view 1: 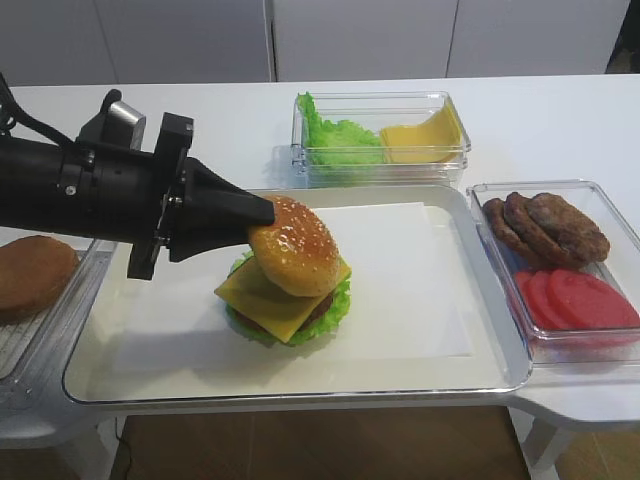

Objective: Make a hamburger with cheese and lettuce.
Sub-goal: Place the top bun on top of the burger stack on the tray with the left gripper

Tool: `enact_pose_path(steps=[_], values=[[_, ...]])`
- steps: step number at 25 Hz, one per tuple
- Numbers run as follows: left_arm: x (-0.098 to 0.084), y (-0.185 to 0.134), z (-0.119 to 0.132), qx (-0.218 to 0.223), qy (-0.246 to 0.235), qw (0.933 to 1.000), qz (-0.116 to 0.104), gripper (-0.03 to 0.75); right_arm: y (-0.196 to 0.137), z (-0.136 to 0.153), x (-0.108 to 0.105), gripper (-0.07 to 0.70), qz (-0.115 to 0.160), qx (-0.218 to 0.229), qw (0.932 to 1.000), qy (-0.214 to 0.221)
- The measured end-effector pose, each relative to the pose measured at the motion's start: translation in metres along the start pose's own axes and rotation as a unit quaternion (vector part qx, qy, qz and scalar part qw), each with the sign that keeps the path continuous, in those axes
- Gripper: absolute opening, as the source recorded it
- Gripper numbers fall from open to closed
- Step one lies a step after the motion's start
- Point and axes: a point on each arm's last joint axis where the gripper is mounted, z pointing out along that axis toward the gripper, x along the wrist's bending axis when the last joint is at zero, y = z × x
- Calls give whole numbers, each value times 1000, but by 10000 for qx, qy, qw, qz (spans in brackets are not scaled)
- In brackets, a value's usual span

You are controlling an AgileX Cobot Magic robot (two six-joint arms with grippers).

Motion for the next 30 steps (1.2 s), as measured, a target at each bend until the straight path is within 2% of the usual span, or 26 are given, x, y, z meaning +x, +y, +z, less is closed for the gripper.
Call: enact_pose_path(steps=[30], values=[[3, -1, 0, 75, 163, 9997, 154, 117, 0, 0, 0, 371, 0, 0, 10000, 0]])
